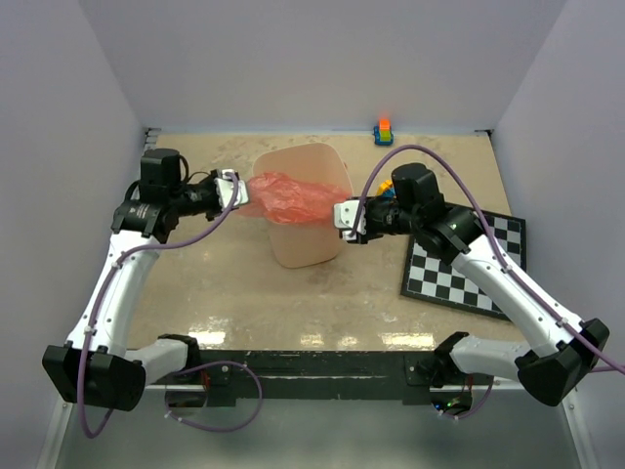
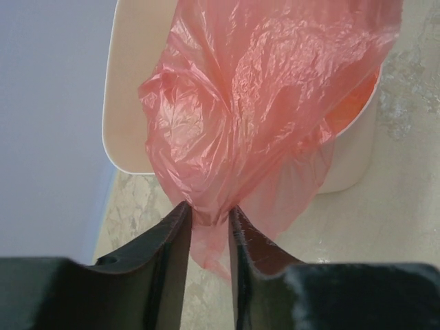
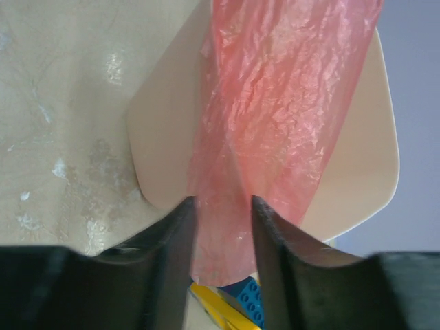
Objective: Put the trash bags into the trash bin
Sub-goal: Place the trash bag in the trash bin.
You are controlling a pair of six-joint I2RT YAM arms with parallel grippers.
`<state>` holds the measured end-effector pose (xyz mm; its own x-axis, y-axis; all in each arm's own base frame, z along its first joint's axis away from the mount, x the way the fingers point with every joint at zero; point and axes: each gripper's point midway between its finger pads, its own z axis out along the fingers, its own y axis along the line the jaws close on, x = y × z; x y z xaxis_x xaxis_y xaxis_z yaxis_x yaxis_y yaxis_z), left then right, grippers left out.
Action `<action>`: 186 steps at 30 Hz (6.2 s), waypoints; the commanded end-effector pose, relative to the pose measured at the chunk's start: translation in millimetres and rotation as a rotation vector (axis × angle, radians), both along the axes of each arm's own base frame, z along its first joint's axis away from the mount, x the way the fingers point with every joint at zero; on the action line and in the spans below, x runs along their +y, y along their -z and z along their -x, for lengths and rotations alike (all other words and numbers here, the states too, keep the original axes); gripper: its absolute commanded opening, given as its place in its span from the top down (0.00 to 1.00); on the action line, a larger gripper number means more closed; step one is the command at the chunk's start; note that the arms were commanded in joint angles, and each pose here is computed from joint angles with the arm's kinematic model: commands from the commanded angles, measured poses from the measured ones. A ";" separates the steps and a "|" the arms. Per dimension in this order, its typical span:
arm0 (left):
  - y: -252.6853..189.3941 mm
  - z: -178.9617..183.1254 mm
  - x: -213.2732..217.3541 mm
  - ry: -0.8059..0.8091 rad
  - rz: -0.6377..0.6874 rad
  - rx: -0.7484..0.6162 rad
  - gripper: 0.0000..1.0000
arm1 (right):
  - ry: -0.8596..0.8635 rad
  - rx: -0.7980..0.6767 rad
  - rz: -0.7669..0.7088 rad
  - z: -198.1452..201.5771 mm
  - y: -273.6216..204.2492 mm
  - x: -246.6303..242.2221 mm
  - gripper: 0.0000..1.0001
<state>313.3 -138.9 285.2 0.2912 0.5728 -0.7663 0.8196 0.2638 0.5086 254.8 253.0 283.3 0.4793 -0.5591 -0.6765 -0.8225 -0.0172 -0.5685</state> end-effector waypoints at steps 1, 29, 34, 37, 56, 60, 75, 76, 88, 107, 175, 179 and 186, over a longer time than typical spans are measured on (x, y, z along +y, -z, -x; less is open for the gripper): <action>-11.9 -10.3 -8.5 0.028 0.024 -0.059 0.74 | 0.095 -0.086 -0.122 -21.8 -37.5 6.5 0.73; -41.3 -233.1 -28.6 -0.333 0.214 -0.031 1.00 | 0.665 -0.010 -0.407 -210.9 -55.9 -32.3 1.00; -12.4 -247.3 -25.0 -0.388 0.187 0.058 1.00 | 0.686 0.068 -0.349 -221.6 -17.0 -29.3 1.00; 15.3 -239.9 -21.6 -0.383 0.117 0.136 1.00 | 0.681 0.106 -0.325 -217.9 1.9 -28.7 1.00; 75.2 -93.7 47.3 -0.287 -0.002 0.582 0.65 | 0.774 0.284 -0.219 -174.6 50.3 -62.2 0.92; 49.0 -92.5 86.4 -0.385 0.050 0.500 0.45 | 0.887 0.247 -0.264 -190.7 17.8 -102.5 0.63; -37.4 -56.3 14.3 -0.032 -0.071 -0.219 0.24 | 0.225 0.091 -0.334 -62.0 -92.3 -38.7 0.37; -37.9 -59.5 9.3 -0.019 -0.071 -0.219 0.24 | 0.189 0.115 -0.314 -55.8 -87.8 -31.3 0.36; -34.0 -81.2 -36.1 0.147 -0.128 -0.234 0.28 | 0.101 0.184 -0.195 -42.8 -39.4 16.1 0.35; -81.4 -55.2 -43.6 0.228 -0.141 -0.279 0.28 | 0.007 0.066 -0.191 -22.7 -76.3 42.3 0.97; 98.6 26.7 -40.1 -0.029 -0.074 -0.194 1.00 | 0.018 0.229 0.073 43.8 58.6 5.4 0.61; 87.7 28.7 -41.1 -0.040 -0.036 -0.206 1.00 | 0.006 0.164 0.039 73.6 -6.2 -30.4 0.41; 80.9 27.0 -46.3 -0.048 0.029 -0.217 1.00 | 0.089 0.041 -0.079 14.5 -96.8 -1.5 0.48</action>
